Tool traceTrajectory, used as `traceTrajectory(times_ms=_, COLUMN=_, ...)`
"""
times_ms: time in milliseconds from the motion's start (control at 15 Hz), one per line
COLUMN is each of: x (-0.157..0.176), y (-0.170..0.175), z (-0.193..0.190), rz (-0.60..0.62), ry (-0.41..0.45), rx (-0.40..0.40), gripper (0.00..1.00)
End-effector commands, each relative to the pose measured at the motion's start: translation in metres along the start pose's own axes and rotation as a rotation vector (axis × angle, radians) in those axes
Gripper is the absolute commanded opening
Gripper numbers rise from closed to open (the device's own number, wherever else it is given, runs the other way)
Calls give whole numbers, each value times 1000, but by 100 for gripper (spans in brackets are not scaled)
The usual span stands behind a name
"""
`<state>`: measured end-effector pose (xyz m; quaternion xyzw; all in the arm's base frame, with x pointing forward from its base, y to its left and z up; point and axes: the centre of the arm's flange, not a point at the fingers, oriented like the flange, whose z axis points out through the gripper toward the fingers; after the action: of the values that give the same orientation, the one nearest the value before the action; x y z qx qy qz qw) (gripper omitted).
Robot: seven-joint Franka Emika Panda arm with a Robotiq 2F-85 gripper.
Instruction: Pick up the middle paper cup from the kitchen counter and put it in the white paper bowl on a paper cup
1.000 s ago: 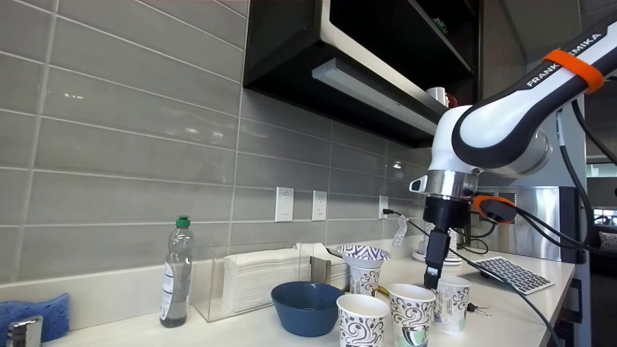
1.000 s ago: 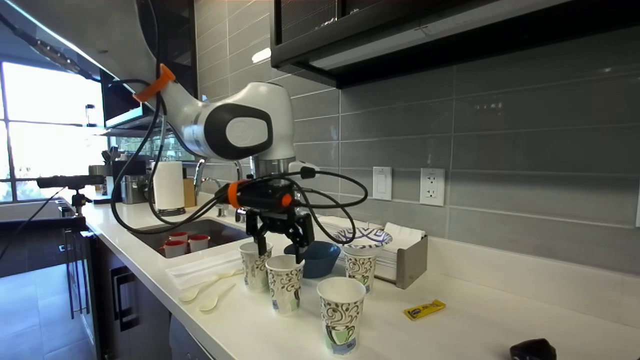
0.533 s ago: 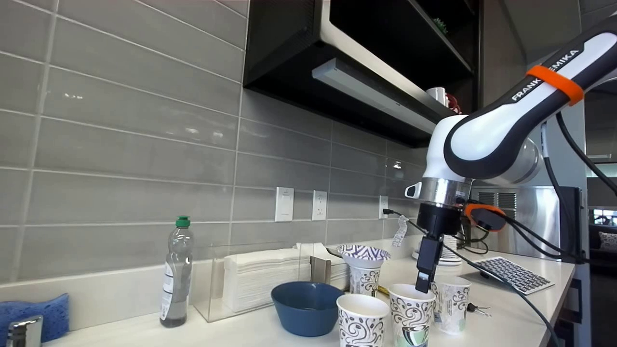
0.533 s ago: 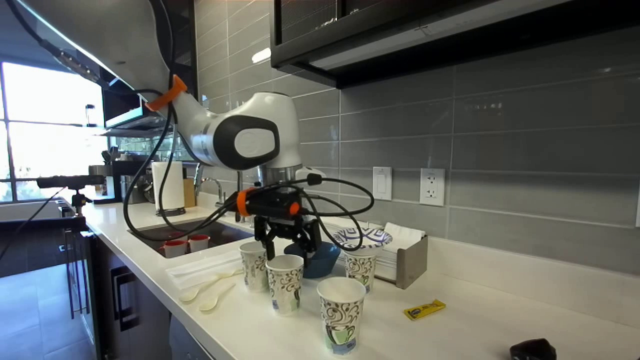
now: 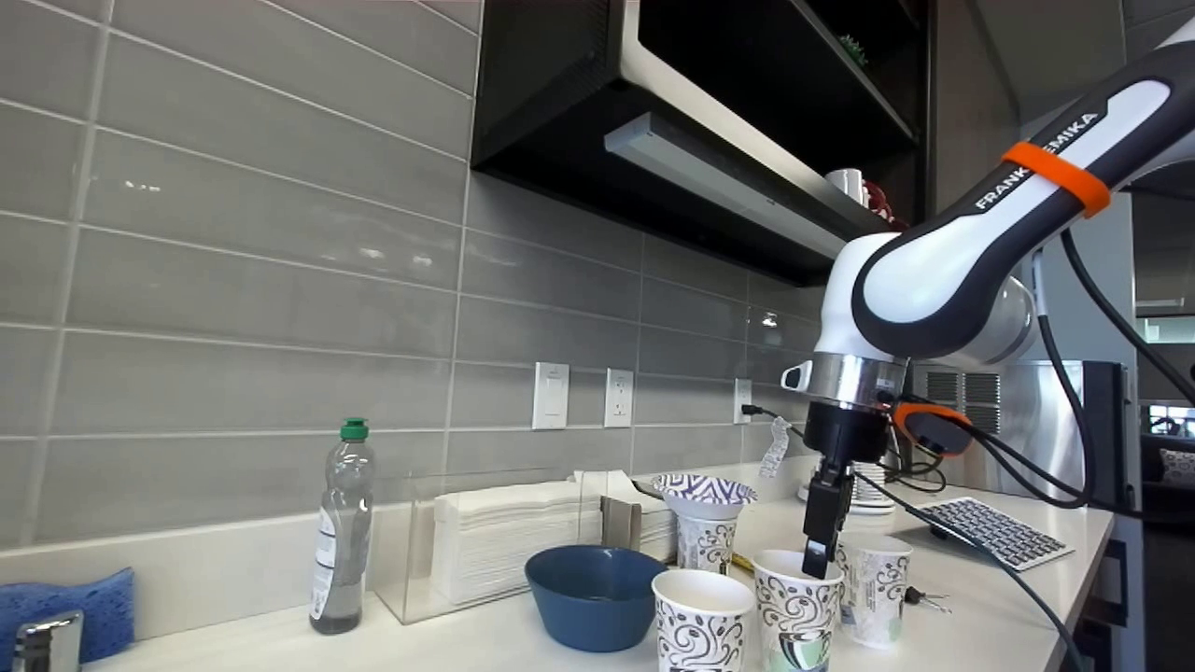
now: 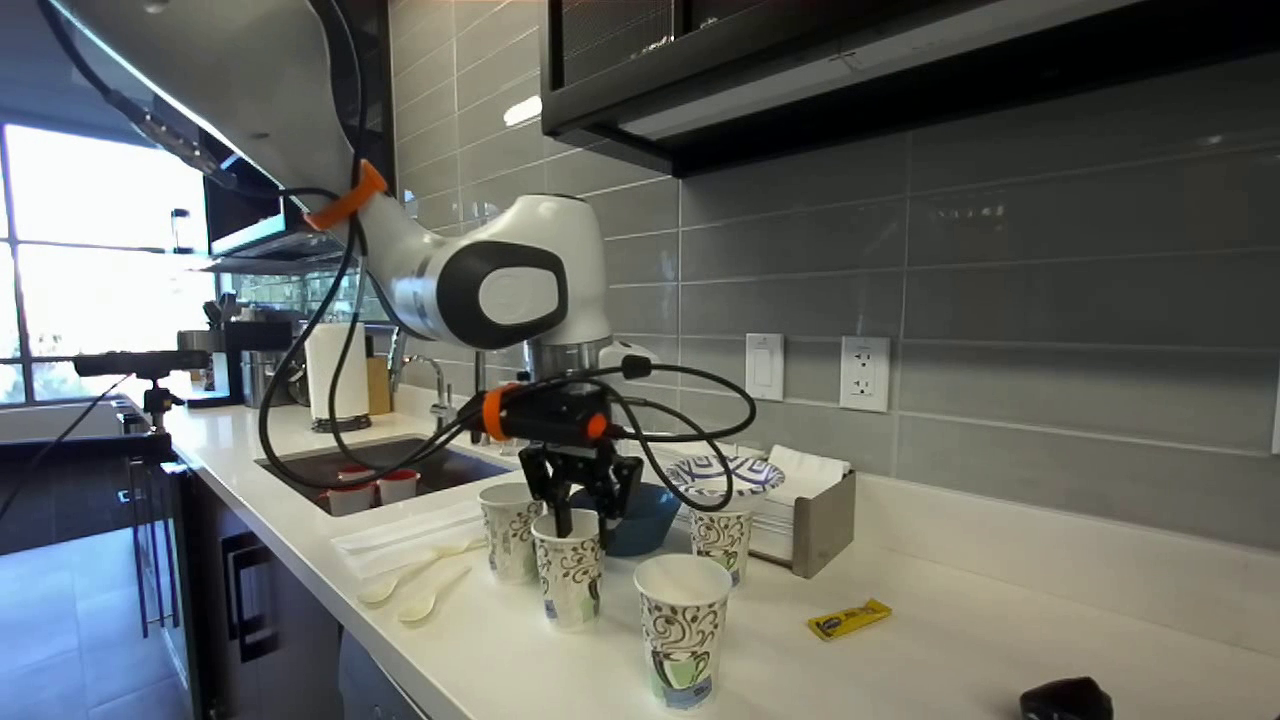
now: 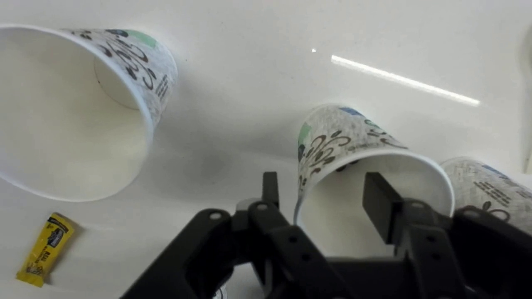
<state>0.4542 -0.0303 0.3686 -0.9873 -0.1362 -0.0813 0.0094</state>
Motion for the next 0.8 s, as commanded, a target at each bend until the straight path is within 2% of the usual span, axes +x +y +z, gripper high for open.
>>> traceTrajectory(times_ms=0, x=4, y=4, z=2, rz=17, ry=3, rx=-4, gripper=26)
traceTrajectory(times_ms=267, x=4, y=4, z=-2, rz=13, ry=7, rx=8, gripper=0)
traceTrajectory(times_ms=733, x=5, y=7, z=-34, rz=22, ry=9, rx=14, gripper=1)
